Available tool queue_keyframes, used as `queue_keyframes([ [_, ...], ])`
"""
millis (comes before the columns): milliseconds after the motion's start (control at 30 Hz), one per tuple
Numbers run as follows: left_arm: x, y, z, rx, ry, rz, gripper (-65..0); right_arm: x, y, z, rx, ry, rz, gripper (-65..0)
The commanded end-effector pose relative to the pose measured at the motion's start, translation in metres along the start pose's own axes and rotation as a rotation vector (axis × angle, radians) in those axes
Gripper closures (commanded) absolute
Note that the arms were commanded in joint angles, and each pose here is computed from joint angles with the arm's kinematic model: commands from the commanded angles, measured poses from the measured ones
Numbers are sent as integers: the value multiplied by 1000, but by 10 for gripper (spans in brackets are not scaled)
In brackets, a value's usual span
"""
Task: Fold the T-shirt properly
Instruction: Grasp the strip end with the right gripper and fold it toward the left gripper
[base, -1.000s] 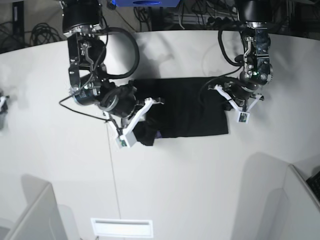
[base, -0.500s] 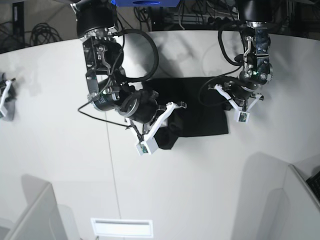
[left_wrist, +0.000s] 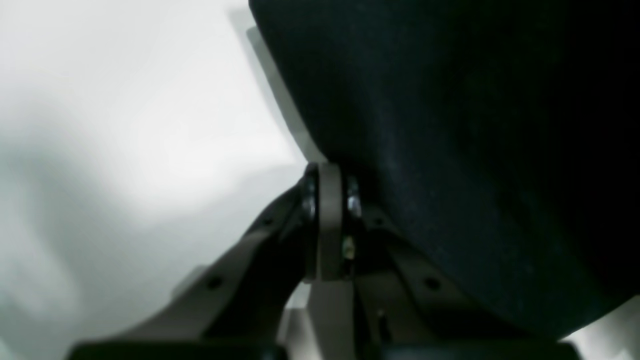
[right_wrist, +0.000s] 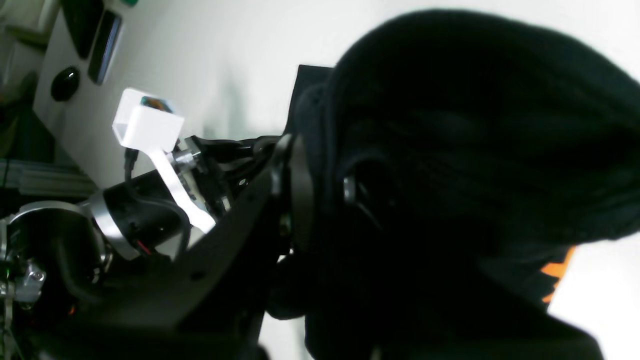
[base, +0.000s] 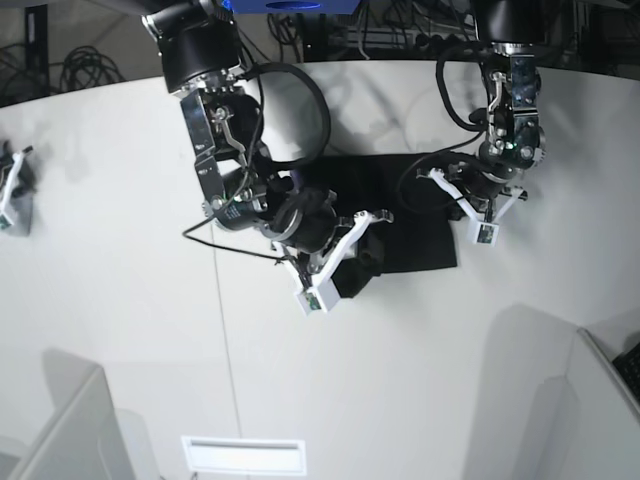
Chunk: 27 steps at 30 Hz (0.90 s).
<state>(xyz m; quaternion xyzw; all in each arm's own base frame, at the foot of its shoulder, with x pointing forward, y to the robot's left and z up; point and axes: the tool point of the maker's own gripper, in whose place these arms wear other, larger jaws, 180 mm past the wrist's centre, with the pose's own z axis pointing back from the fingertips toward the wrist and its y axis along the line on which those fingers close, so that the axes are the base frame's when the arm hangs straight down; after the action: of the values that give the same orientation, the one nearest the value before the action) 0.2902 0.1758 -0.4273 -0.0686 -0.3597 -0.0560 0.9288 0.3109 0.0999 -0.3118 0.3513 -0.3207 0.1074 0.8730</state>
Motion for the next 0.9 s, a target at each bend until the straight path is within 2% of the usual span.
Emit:
queue_keyframes([
  [0, 5, -3, 1, -13, -11, -4, 0, 15, 12, -1, 35, -39, 11, 0],
  [233, 5, -1, 1, -9, -11, 0, 0, -3, 29, -8, 72, 3, 39, 0],
  [367, 5, -2, 1, -11, -11, 0, 0, 4, 27, -12, 57, -43, 16, 0],
  [467, 5, -2, 1, -11, -11, 0, 0, 2, 22, -22, 27, -22, -5, 0],
  [633, 7, -1, 2, -9, -17, 1, 0, -6, 32, -26, 42, 3, 16, 0],
  [867, 1, 0, 3, -7, -4, 2, 0, -1, 34, -27, 45, -28, 17, 0],
])
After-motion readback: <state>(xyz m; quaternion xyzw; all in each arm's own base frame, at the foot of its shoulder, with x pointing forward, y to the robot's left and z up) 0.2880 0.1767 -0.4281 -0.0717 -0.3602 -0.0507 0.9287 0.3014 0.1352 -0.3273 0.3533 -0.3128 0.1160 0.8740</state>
